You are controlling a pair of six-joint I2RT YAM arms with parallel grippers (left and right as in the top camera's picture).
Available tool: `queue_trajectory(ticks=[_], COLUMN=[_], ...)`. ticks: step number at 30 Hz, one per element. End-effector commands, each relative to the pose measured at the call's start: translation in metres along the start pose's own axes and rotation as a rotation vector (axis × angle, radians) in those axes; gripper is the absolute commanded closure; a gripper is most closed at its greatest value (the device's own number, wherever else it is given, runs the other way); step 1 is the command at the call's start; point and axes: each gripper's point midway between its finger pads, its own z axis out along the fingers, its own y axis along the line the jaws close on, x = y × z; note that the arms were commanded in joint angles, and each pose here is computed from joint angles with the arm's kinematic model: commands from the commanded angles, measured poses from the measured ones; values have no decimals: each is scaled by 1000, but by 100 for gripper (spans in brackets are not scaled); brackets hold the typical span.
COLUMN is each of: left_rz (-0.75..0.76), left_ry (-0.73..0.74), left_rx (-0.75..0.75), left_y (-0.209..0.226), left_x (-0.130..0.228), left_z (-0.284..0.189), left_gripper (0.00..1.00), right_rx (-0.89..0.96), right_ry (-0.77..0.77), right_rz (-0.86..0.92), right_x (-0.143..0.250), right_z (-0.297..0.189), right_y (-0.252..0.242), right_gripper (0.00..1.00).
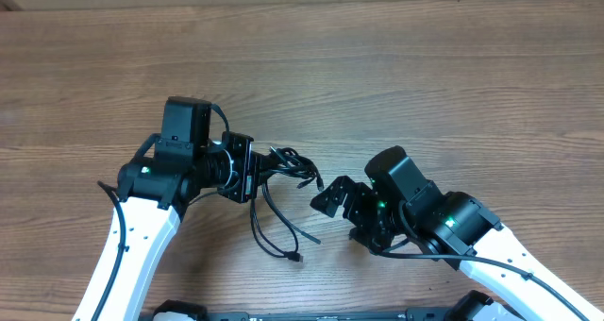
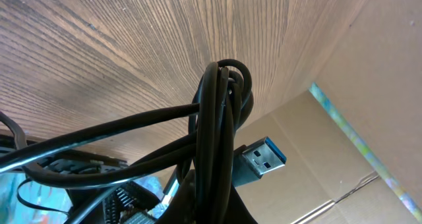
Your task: Untangle cables
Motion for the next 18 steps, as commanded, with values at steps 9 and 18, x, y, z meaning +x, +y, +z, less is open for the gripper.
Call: queue_trajectory(ticks=[9,18], left_rz=[-23,-12], left_ry=[-29,-39], left_rx=[50,51], left_y=[-13,-13], left_x=[5,3], left_z=[-10,-10], left_gripper=[96,96], right_rx=[-131,-169], right_ry=[-18,-71], right_rz=[-34,9], right_x=[-4,-14], right_z=[-2,-4], right_y=[32,42], right_gripper=[0,0])
